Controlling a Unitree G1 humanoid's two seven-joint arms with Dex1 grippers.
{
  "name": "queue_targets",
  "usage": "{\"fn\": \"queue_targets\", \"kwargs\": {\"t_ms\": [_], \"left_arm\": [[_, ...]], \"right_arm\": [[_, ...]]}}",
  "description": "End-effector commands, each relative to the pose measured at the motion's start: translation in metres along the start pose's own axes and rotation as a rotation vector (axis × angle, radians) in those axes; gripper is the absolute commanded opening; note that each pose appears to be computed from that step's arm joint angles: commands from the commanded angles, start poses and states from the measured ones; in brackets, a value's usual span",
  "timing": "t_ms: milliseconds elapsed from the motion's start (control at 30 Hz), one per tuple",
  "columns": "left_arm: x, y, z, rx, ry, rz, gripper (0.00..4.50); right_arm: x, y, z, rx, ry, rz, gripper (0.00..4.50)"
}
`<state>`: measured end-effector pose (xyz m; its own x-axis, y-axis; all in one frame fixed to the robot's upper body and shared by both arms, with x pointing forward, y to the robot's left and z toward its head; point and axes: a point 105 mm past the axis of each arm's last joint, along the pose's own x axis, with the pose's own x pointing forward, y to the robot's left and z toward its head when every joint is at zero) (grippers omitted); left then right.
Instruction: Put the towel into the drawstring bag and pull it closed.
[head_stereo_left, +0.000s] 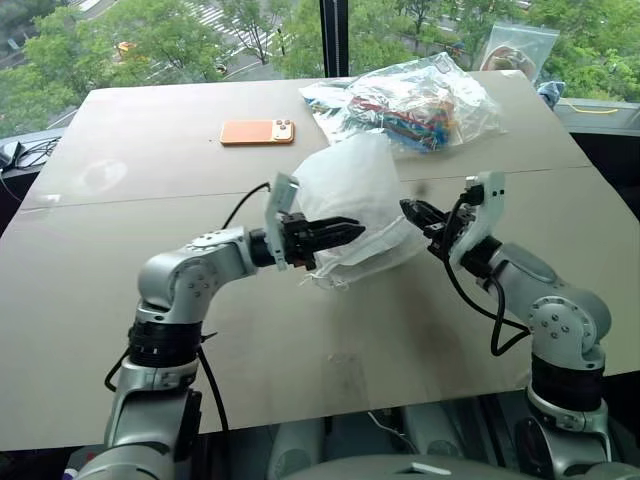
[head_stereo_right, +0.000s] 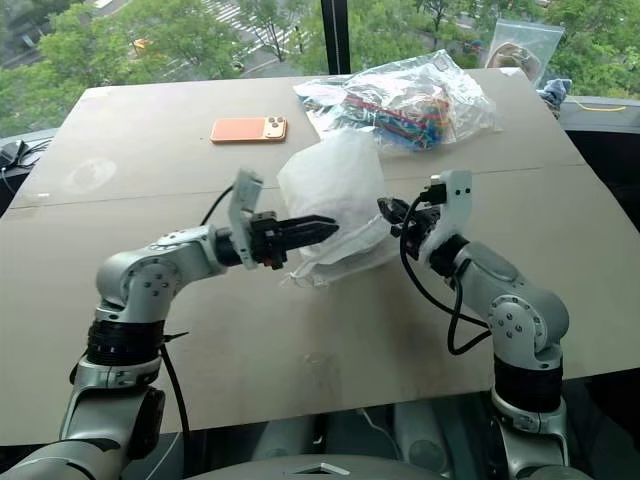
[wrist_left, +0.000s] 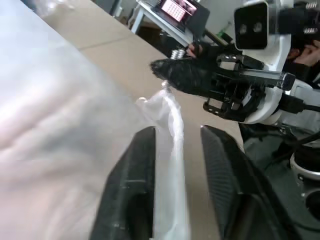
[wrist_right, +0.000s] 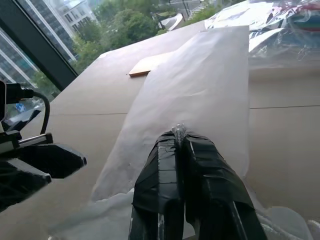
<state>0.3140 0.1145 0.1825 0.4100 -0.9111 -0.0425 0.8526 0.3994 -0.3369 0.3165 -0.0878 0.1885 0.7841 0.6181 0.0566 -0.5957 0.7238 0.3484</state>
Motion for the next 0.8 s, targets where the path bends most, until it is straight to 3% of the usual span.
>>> {"fn": "queue_targets", "kwargs": {"t_ms": [33, 133, 267, 467, 800], "left_arm": [[-0.049, 0.025, -0.007, -0.016, 0.015, 0.141, 3.13], [-0.074, 0.016, -0.034, -0.002, 0.139, 0.123, 3.13], [-0.081, 0.008, -0.061, 0.105, 0.277, 0.090, 3.13], [-0.042, -0.006, -0.082, 0.233, 0.333, -0.004, 3.13], [0.015, -0.008, -0.098, 0.257, 0.391, -0.127, 3.13]], "right_arm": [[-0.004, 0.009, 0.029, -0.004, -0.118, 0.036, 0.00], [-0.005, 0.009, 0.033, 0.001, -0.129, 0.039, 0.00], [-0.006, 0.008, 0.036, 0.003, -0.129, 0.041, 0.00], [-0.005, 0.008, 0.035, 0.000, -0.120, 0.045, 0.00], [-0.006, 0.013, 0.032, -0.006, -0.102, 0.047, 0.00]]}}
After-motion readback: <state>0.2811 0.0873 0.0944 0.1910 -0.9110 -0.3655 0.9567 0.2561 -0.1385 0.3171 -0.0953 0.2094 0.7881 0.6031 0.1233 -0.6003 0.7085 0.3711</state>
